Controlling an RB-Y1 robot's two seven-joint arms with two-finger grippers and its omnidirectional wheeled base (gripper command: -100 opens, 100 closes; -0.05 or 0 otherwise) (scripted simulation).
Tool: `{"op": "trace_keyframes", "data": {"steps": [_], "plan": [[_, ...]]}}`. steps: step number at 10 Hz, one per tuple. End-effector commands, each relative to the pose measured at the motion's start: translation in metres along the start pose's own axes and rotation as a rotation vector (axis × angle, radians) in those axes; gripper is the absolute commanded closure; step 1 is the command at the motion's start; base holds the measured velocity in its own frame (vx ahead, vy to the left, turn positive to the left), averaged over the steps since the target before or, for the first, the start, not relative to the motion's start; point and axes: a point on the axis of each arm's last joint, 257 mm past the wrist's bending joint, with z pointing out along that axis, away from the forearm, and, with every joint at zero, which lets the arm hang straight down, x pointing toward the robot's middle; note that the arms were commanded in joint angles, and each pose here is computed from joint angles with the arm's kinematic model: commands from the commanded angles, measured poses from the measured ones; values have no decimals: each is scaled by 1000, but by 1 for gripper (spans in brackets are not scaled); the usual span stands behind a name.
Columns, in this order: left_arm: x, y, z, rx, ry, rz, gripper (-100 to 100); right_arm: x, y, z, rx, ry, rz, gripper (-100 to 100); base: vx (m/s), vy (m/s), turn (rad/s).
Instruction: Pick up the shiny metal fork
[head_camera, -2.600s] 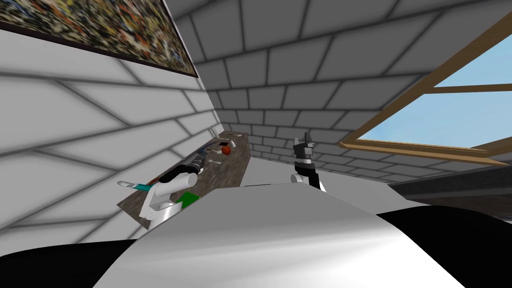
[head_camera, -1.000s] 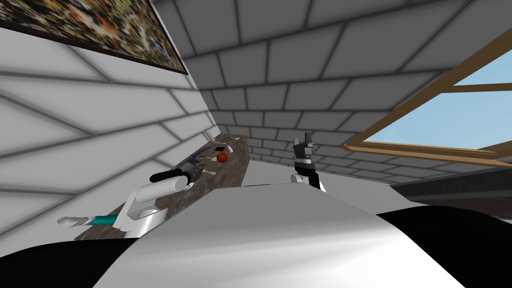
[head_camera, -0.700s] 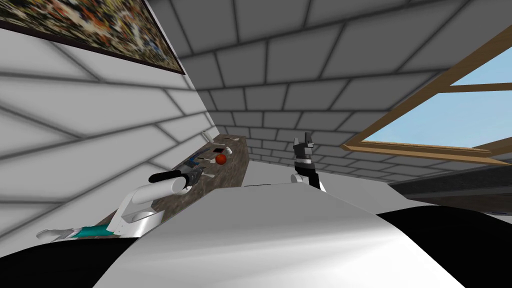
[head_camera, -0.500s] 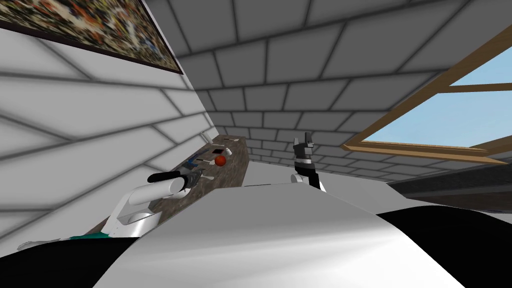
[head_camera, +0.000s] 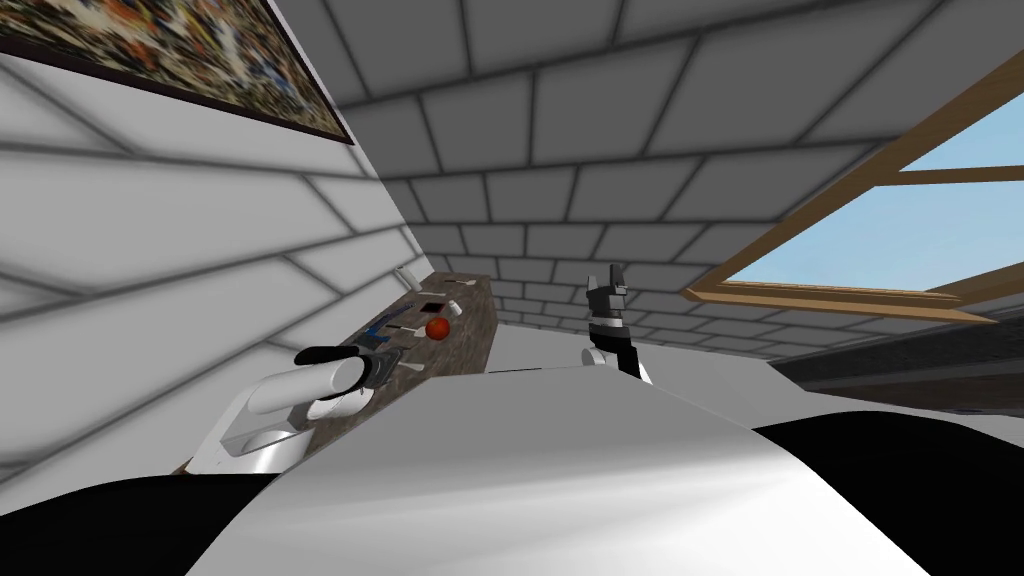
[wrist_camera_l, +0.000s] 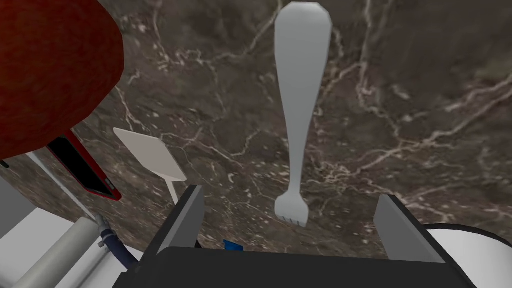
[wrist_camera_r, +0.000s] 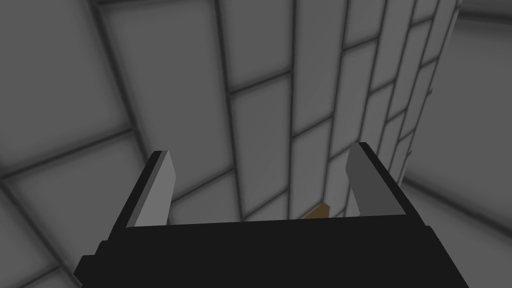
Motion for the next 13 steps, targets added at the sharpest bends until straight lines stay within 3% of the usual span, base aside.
{"op": "trace_keyframes", "data": {"steps": [1, 3, 7, 8, 9, 10, 12, 13], "plan": [[7, 17, -1, -55, 30, 3, -100, 0, 0, 0, 0, 0, 0, 0, 63, 22, -70], [16, 38, -3, -124, 67, 7, -100, 0, 0, 0, 0, 0, 0, 0, 95, 44, -90], [26, 63, -7, -202, 109, 8, -100, 0, 0, 0, 0, 0, 0, 0, 43, 30, -52], [22, 58, -5, -186, 100, 8, -100, 0, 0, 0, 0, 0, 0, 0, 22, 13, -12], [23, 59, -5, -190, 102, 8, 0, 0, 0, 0, 0, 0, 0, 0, 0, 0, 0], [23, 60, 4, -190, 100, 0, -100, 0, 0, 0, 0, 0, 0, 0, -10, 5, -42], [23, 62, 14, -191, 98, -7, -100, 0, 0, 0, 0, 0, 0, 0, -23, 6, -46], [23, 63, 12, -193, 100, -5, -100, 0, 0, 0, 0, 0, 0, 0, -12, 4, -6]]}}
